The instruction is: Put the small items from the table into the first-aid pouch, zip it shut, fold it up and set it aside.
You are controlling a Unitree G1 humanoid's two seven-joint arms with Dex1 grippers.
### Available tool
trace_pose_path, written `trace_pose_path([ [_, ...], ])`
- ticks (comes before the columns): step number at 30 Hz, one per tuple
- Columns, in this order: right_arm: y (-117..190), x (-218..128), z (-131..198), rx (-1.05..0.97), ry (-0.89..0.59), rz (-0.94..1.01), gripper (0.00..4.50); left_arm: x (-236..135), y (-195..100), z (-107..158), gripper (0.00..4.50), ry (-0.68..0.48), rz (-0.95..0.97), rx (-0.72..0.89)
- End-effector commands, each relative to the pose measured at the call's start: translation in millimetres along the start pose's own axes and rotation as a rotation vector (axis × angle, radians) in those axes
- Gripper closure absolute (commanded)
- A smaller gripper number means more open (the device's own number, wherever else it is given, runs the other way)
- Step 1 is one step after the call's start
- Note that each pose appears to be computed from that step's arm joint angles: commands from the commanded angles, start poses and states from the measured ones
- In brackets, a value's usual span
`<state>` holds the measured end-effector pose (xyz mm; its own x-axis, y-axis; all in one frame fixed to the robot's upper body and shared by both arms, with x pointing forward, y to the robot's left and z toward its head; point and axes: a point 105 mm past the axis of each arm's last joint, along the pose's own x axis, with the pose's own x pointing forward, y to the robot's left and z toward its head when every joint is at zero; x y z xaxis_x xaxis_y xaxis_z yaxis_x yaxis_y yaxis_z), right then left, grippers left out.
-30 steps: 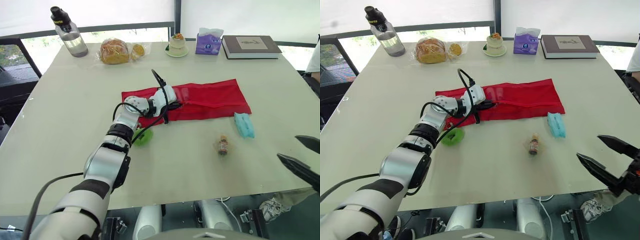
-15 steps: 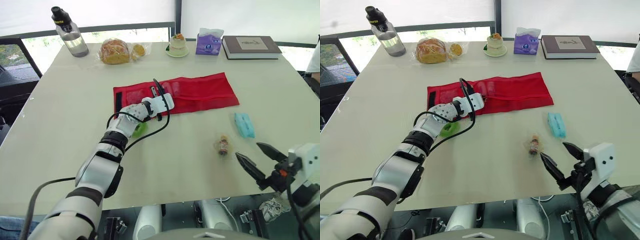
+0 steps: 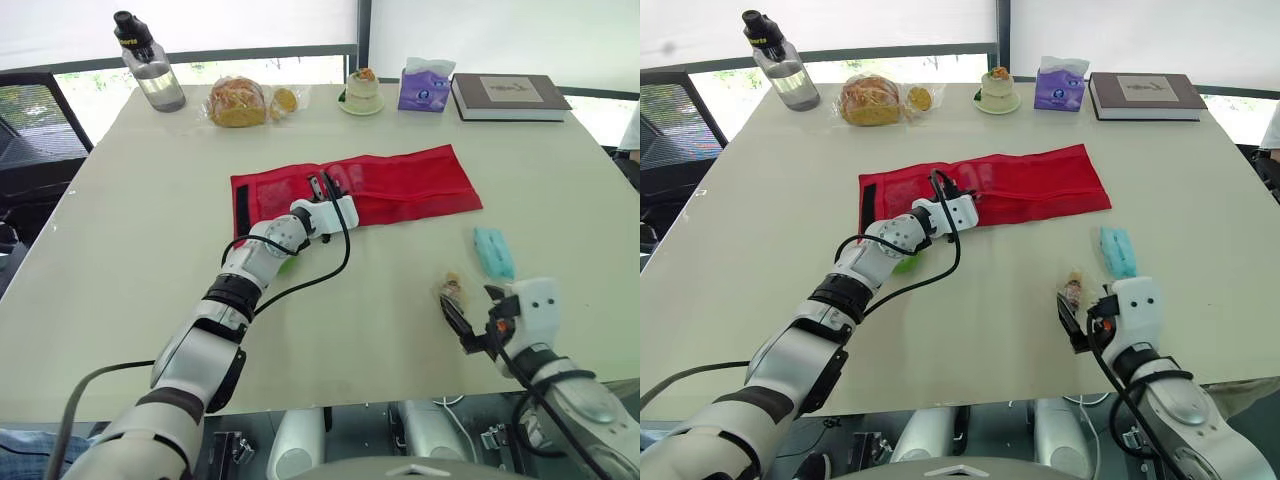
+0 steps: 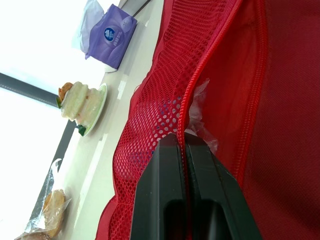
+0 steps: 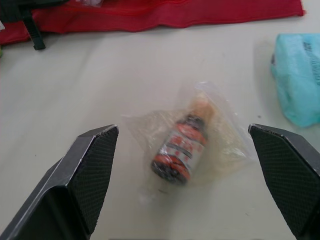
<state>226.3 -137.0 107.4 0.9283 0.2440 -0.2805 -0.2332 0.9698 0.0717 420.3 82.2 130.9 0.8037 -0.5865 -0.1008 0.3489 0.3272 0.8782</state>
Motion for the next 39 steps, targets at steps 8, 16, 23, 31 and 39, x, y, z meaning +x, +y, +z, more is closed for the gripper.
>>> trace_pose_path([
  [8, -15, 10, -18, -0.029, 0.04, -0.12, 1.32, 5, 5, 28, 4.5, -0.079, 0.019, 0.02],
  [16, -17, 6, -11, -0.11, 0.017, -0.09, 3.63, 5, -2, 38, 4.5, -0.133, -0.013, 0.027],
  [23, -7, 9, 8, -0.157, -0.026, 0.007, 3.63, 2, -8, 53, 4.5, -0.217, -0.049, -0.006],
  [31, -3, 18, 2, -0.155, 0.089, 0.115, 3.63, -6, -7, 62, 4.5, -0.275, -0.057, -0.051],
  [39, -7, 60, 13, -0.136, 0.119, 0.134, 3.63, -12, -14, 64, 4.5, -0.29, -0.092, -0.045],
])
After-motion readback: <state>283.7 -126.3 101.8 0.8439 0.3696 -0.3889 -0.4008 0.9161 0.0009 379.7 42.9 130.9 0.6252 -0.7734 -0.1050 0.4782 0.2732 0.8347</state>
